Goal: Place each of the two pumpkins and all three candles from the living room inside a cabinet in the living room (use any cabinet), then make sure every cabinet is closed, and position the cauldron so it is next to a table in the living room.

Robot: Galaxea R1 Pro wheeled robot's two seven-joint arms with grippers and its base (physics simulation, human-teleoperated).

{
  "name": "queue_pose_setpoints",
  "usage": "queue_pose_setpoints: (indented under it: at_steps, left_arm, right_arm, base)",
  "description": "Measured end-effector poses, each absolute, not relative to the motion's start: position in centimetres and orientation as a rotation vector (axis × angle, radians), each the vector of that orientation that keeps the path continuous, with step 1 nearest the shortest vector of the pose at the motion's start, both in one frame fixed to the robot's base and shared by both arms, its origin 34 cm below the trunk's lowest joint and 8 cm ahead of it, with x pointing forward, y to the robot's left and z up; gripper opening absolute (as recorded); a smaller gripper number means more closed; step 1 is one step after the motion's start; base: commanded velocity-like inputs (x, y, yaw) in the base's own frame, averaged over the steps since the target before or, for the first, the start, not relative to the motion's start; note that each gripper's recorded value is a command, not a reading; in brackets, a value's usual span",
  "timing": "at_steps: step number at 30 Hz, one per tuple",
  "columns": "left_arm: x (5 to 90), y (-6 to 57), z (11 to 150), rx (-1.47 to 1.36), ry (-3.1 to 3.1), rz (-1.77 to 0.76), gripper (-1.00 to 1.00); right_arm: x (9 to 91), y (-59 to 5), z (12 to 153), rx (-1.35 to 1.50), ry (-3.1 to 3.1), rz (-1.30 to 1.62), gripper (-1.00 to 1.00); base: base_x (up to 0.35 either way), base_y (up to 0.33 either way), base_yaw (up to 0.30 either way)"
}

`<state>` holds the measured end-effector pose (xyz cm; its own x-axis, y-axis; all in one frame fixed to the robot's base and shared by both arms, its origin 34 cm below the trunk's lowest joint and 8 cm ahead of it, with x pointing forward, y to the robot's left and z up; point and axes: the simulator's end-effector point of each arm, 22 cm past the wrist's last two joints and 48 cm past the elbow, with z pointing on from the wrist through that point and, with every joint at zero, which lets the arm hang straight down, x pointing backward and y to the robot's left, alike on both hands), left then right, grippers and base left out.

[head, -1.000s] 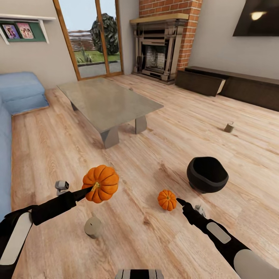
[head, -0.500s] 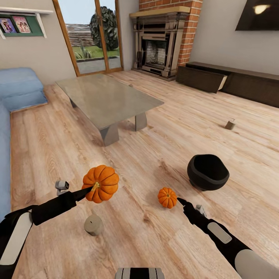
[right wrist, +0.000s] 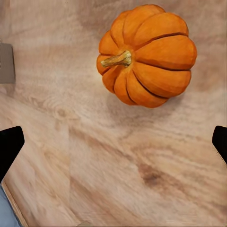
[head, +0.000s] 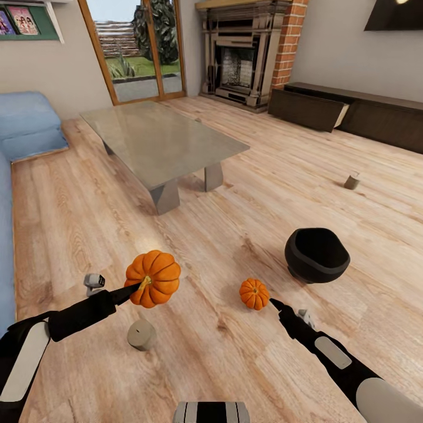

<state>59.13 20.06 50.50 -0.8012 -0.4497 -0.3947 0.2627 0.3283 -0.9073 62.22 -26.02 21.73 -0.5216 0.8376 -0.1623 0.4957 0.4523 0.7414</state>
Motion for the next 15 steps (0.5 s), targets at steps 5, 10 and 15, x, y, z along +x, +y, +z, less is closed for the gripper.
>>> queue_pose_setpoints:
  at_steps: [5, 10, 15]
  left_arm:
    - [59.1, 20.0, 50.5, -0.164, 1.991, -1.524, -1.0]
    - [59.1, 20.0, 50.5, -0.164, 1.992, -1.523, -1.0]
    - [59.1, 20.0, 49.8, -0.173, 2.002, -1.524, -1.0]
  right_arm:
    - [62.5, -26.2, 21.9, 1.105, 2.18, 0.872, 1.0]
    - [63.3, -25.6, 23.1, 1.068, 2.142, 0.94, 1.0]
    - [63.4, -25.7, 23.2, 1.058, 2.124, 0.969, 1.0]
  base:
    - [0.0, 0.0, 0.0]
    - [0.0, 0.0, 0.0]
    - [0.0, 0.0, 0.0]
